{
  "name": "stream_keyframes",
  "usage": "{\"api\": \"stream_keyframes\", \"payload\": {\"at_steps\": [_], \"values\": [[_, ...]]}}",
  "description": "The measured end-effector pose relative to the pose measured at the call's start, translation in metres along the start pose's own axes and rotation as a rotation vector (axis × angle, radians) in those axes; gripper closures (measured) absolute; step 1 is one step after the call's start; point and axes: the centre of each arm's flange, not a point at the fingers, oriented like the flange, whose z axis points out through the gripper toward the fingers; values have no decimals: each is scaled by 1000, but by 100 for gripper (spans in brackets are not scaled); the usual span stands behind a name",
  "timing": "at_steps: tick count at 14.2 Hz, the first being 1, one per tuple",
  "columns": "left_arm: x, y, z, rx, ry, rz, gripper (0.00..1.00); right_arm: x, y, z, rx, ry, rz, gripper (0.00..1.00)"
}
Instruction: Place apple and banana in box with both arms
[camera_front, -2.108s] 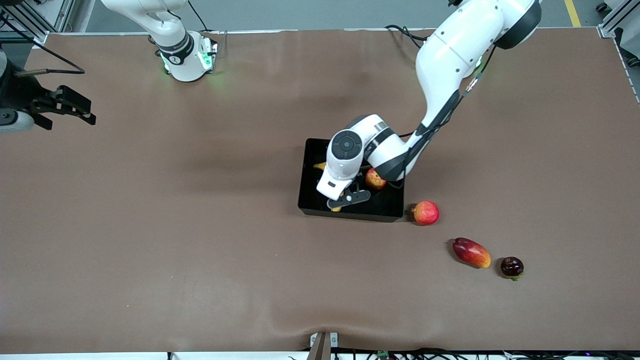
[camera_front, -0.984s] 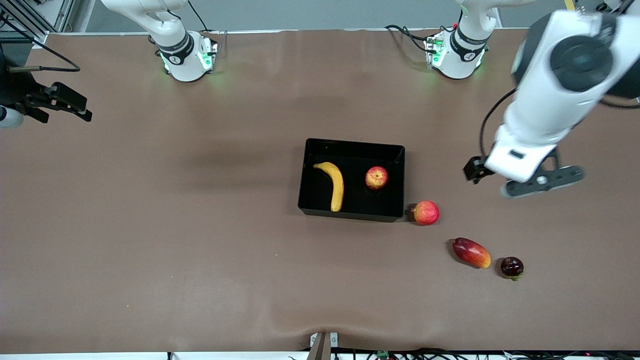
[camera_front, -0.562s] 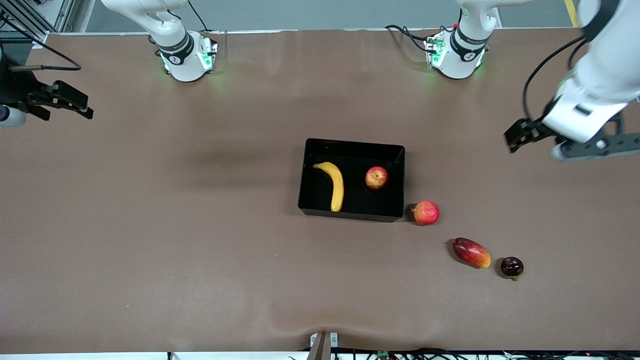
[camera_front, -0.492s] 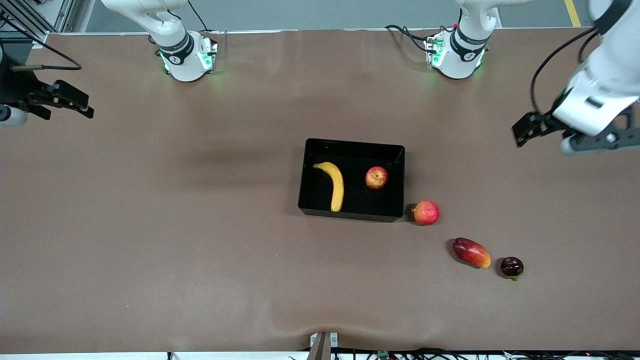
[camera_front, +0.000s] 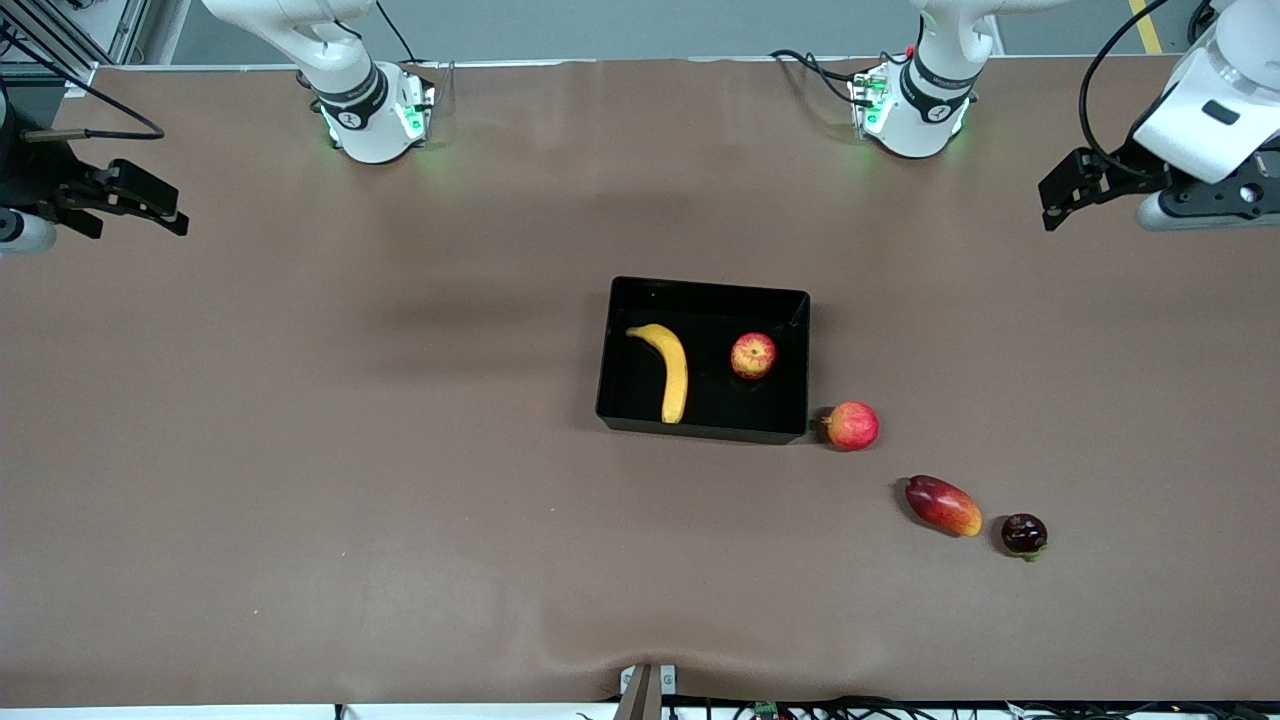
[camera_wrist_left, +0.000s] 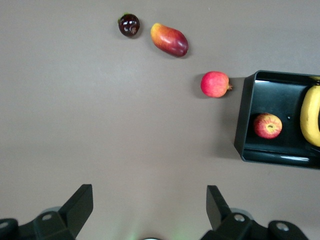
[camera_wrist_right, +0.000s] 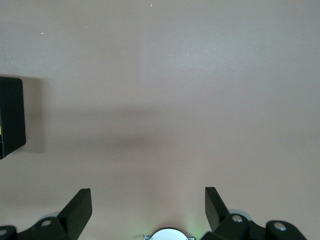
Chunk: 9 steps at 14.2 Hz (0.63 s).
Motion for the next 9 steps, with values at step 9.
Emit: {"api": "stream_keyframes", "payload": {"at_steps": [9], "values": [[-4, -13, -15, -13, 10, -16, 0, -5, -4, -1, -1, -25, -18, 0]]}}
